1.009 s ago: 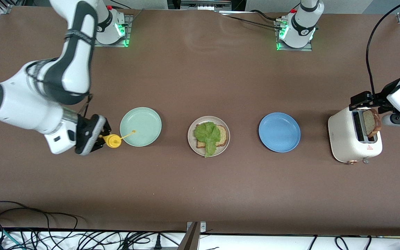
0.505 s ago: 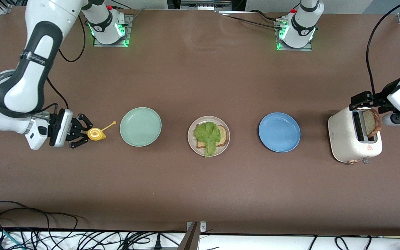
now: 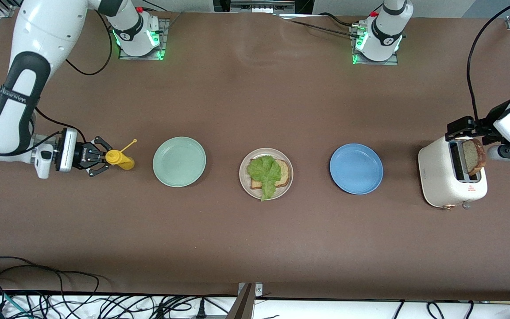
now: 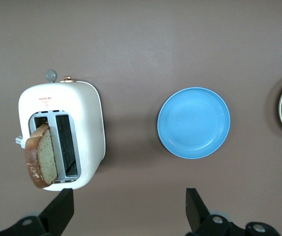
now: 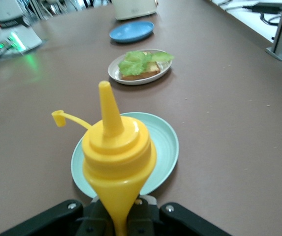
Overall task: Make sandwich on beige plate with both arms
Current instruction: 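Lower the yellow bottle onto the table and open the right gripper, then withdraw the right gripper away from the yellow bottle, then reach the left gripper down to the toast slice in the toaster, then grasp the toast slice with the left gripper and lift it out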
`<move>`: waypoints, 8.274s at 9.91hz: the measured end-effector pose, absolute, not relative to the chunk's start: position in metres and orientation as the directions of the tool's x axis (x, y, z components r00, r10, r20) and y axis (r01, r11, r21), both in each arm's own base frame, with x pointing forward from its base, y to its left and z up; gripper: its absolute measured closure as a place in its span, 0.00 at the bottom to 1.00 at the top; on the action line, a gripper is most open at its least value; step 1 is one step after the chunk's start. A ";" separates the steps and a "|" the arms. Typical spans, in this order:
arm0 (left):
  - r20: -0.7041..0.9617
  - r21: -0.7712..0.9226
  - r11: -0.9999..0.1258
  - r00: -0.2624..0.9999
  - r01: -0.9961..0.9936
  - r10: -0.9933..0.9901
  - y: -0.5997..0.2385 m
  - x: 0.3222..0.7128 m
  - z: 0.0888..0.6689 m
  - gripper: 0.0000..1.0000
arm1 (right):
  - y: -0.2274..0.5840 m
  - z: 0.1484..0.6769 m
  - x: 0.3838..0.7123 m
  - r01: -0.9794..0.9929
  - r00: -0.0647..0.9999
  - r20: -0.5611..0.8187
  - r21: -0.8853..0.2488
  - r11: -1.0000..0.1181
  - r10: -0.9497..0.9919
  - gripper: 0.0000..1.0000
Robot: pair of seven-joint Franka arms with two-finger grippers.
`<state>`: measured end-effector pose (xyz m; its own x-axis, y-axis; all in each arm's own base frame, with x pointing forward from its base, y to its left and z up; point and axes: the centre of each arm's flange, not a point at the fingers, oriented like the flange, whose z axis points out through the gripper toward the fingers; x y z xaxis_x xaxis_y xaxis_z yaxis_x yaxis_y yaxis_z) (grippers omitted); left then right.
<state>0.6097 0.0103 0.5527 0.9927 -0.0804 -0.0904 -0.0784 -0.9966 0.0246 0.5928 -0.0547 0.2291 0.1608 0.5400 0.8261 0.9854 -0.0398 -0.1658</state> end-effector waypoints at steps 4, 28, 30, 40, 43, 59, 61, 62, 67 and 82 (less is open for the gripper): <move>-0.092 0.025 -0.997 0.993 -0.079 -0.080 0.010 0.610 0.553 0.00 | -0.066 0.192 0.583 0.990 0.130 0.873 -0.142 -0.010 0.470 0.94; -0.102 0.025 -0.997 0.992 -0.075 -0.077 0.012 0.611 0.547 0.00 | -0.084 0.431 0.648 0.583 0.779 0.213 -0.591 -0.557 0.590 0.00; -0.103 0.025 -0.997 0.992 -0.070 -0.073 0.015 0.611 0.547 0.00 | -0.053 0.438 0.654 0.514 0.819 0.082 -0.546 -0.662 0.568 0.00; -0.104 0.025 -0.997 0.992 -0.067 -0.069 0.017 0.611 0.546 0.00 | 0.013 0.523 0.601 0.117 0.973 -0.191 -0.063 -0.991 0.127 0.00; -0.105 0.025 -0.997 0.992 -0.066 -0.068 0.018 0.612 0.545 0.00 | -0.007 0.567 0.570 0.076 0.991 -0.110 -0.014 -0.997 0.077 0.00; -0.126 0.024 -1.000 0.992 -0.011 -0.014 0.051 0.613 0.532 0.00 | -0.006 0.567 0.551 -0.024 0.992 -0.122 -0.004 -1.000 -0.024 0.00; -0.147 0.008 -1.000 0.989 0.021 0.020 0.089 0.618 0.511 0.00 | -0.006 0.567 0.551 -0.025 0.992 -0.123 -0.004 -1.000 -0.024 0.00; -0.165 -0.018 -1.000 0.986 0.013 0.016 0.103 0.620 0.498 0.00 | -0.006 0.567 0.551 -0.025 0.992 -0.123 -0.004 -1.000 -0.025 0.00; -0.180 -0.012 -1.000 0.984 0.006 0.008 0.153 0.615 0.438 0.00 | -0.008 0.567 0.551 -0.026 0.992 -0.121 -0.001 -1.000 -0.026 0.00; -0.087 -0.010 -0.991 0.988 -0.132 -0.131 0.184 0.568 0.369 0.83 | -0.004 0.600 0.566 -0.012 0.996 -0.089 0.008 -1.000 -0.013 0.00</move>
<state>0.5685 0.1842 0.3689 0.9876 -0.1311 -0.0866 -0.1324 -0.9911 -0.0096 0.5662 -0.0044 0.6005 0.9960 -0.0126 -0.0890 -0.0119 -0.9999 0.0083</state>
